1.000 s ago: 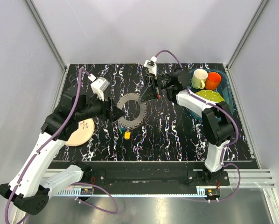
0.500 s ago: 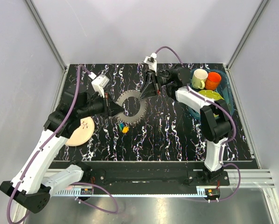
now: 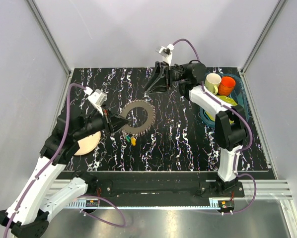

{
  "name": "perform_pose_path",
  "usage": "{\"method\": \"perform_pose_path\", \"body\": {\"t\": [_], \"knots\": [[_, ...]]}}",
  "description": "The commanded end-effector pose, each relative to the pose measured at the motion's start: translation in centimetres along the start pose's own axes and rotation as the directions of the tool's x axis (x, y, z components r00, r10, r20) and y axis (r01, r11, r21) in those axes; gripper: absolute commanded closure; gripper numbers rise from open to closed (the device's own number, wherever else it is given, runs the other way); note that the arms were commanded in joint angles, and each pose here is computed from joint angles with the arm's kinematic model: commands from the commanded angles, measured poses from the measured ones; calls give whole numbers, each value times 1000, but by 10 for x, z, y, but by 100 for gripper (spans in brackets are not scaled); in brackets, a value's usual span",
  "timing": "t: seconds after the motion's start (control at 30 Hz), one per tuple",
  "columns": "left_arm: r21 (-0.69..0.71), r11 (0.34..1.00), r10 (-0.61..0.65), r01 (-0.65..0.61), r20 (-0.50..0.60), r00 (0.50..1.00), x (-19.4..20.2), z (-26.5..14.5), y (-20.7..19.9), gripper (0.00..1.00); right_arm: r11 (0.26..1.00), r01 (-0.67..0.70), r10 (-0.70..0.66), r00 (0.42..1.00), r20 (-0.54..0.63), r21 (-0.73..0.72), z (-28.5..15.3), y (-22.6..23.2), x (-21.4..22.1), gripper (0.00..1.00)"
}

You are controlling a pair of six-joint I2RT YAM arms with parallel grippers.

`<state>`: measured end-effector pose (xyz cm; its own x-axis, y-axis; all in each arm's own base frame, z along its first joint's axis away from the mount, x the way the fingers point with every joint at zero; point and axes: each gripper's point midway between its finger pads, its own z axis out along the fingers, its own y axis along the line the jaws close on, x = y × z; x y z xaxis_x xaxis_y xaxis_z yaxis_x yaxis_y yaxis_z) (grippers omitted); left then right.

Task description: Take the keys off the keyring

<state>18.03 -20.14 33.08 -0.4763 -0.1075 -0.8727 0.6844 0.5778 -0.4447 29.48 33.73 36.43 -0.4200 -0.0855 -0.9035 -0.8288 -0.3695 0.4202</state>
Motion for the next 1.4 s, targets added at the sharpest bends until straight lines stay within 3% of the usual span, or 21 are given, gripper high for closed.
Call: {"method": "perform_pose_path", "body": {"t": [0.0,0.07,0.1,0.13,0.23,0.43,0.6,0.63,0.8,1.07,1.37], "knots": [[1,997,70,-71,182,981,-38,-9,-9,100,961,246,-259,960,106,122,1,1,-43,53],[-16,998,65,-63,225,972,-42,-15,-9,100,942,166,-221,961,167,291,-4,-14,-58,48],[-49,998,58,-47,249,967,-46,-18,-4,100,893,229,-307,940,152,387,-10,-26,-61,47],[-61,997,51,-35,268,962,-49,-21,-3,100,836,192,-329,925,190,515,-20,-41,-73,46],[-93,996,39,-9,334,942,-61,-28,0,100,711,109,-362,904,228,695,-47,-47,-78,45],[-91,994,-15,65,470,883,-89,-38,-2,100,612,145,-441,879,183,777,-53,3,-48,42],[-14,994,-88,112,523,848,-103,-37,-11,100,631,127,-417,887,197,765,-38,27,4,41],[7,994,-93,106,539,837,-108,-38,-15,100,631,141,-455,864,217,763,-38,43,0,41],[58,988,-149,141,548,823,-111,-33,-18,100,676,120,-446,852,274,727,-19,57,30,40],[97,981,-192,166,563,804,-114,-30,-19,100,745,198,-464,840,283,636,28,68,41,37],[124,975,-224,186,566,793,-113,-25,-18,100,729,256,-517,813,267,634,58,64,38,36]]}}
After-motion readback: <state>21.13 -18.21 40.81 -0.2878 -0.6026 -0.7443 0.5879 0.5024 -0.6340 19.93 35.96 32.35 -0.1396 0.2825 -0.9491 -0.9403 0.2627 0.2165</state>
